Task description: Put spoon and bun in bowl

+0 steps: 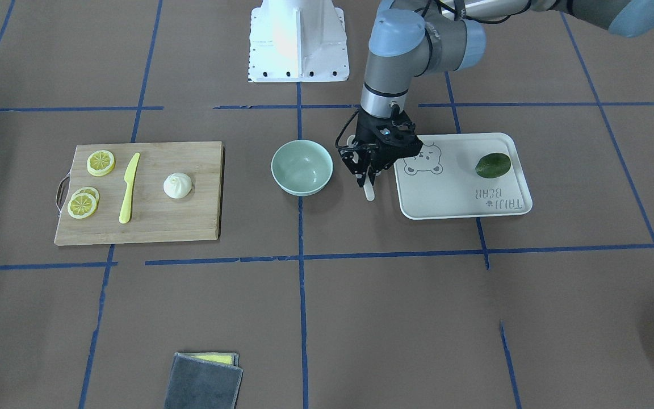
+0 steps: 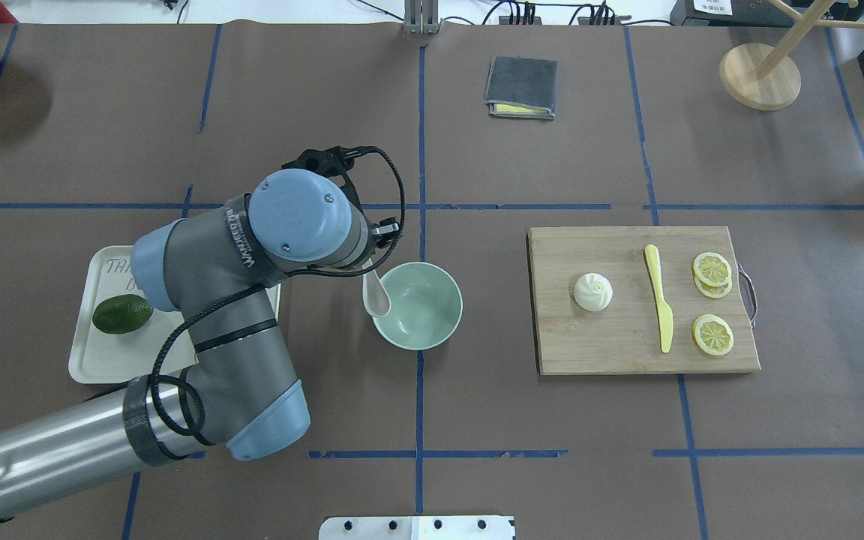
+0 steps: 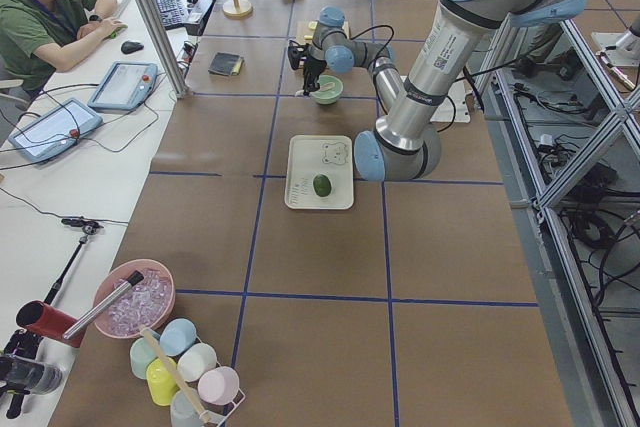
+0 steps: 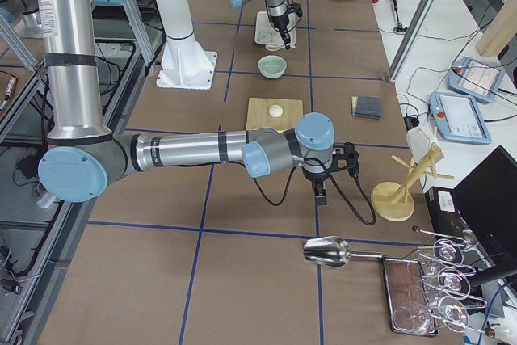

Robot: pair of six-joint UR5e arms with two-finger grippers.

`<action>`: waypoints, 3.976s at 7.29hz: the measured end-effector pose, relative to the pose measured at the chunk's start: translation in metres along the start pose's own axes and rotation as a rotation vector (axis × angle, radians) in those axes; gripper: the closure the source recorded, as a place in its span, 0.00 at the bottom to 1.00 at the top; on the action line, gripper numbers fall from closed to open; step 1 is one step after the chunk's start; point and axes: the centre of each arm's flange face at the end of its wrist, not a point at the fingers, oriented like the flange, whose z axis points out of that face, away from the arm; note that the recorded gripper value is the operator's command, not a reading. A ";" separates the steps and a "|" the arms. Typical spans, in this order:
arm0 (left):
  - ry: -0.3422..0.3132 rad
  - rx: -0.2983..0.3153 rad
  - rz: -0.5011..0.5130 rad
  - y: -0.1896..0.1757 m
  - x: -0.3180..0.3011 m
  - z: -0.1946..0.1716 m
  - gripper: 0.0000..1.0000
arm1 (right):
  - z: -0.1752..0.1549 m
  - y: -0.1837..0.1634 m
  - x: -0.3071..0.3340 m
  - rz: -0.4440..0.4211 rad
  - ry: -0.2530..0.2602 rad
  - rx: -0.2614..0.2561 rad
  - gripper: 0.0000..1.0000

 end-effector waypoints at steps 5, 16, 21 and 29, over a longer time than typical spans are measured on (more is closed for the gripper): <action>-0.011 -0.004 0.020 0.032 0.015 0.013 0.00 | 0.000 0.000 0.000 -0.002 0.001 0.001 0.00; -0.066 -0.046 0.932 -0.330 -0.347 -0.144 0.00 | -0.019 0.004 -0.037 -0.147 -0.039 0.107 0.00; -0.120 -0.191 0.649 -0.356 -0.677 -0.185 0.00 | 0.012 -0.015 -0.138 -0.156 -0.096 0.055 0.00; -0.119 -0.203 0.633 -0.344 -0.696 -0.185 0.00 | 0.187 0.066 -0.469 -0.116 0.099 0.038 0.07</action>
